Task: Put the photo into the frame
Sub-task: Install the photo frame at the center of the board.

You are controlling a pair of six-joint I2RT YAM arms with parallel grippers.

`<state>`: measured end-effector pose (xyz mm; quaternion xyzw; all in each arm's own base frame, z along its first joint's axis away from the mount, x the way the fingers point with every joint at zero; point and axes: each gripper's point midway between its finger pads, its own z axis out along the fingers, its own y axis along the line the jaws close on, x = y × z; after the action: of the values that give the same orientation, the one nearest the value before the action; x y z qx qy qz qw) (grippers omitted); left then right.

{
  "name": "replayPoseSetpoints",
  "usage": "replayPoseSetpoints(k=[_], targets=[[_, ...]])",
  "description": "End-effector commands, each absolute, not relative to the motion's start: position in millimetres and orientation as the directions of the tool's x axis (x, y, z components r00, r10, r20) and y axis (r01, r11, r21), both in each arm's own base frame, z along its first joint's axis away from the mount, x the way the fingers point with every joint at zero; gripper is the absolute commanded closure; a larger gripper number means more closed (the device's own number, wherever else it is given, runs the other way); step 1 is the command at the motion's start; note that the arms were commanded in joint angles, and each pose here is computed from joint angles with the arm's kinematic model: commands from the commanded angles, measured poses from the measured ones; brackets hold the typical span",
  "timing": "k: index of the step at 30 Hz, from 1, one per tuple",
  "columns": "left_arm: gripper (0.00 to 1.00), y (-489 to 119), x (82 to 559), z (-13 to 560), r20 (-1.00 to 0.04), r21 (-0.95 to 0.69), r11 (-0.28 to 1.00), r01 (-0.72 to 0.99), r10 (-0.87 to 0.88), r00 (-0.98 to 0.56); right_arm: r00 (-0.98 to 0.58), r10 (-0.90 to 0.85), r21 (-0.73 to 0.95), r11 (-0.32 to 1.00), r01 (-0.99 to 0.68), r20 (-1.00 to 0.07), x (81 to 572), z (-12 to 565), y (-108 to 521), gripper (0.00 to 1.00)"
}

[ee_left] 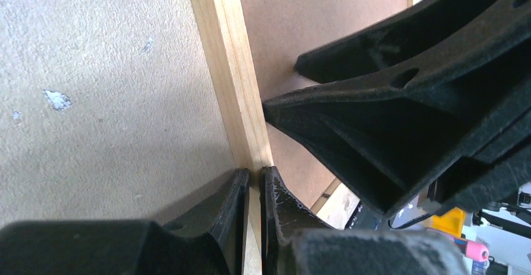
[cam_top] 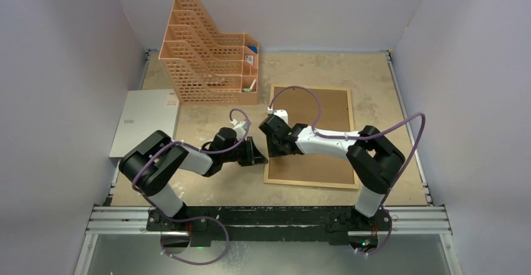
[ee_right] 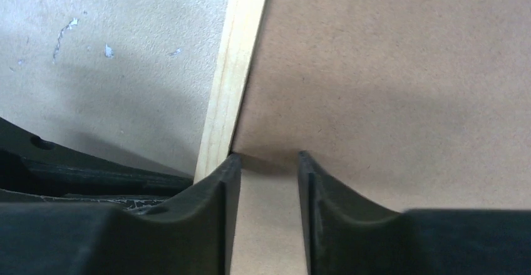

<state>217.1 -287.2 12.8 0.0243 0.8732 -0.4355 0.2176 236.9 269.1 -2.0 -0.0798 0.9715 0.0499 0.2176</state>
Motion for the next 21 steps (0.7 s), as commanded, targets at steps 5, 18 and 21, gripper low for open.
replayPoseSetpoints(k=[5,18,21], targets=[[0.91,-224.8,184.1,-63.4,-0.327,-0.507,0.857,0.096,-0.088,-0.941,-0.993,-0.107,-0.058,0.992,-0.11,0.049,130.3,-129.8,211.1,0.8],[0.89,-225.2,195.7,-22.7,-0.397,-0.528,0.843,0.101,-0.14,-0.907,-0.965,0.005,0.096,0.995,-0.021,-0.264,195.4,-46.8,252.9,0.75],[0.81,-230.3,197.4,-4.4,-0.415,-0.56,0.82,0.119,-0.153,-0.897,-0.929,0.049,0.114,0.993,0.007,-0.368,216.4,-11.8,251.4,0.68]])
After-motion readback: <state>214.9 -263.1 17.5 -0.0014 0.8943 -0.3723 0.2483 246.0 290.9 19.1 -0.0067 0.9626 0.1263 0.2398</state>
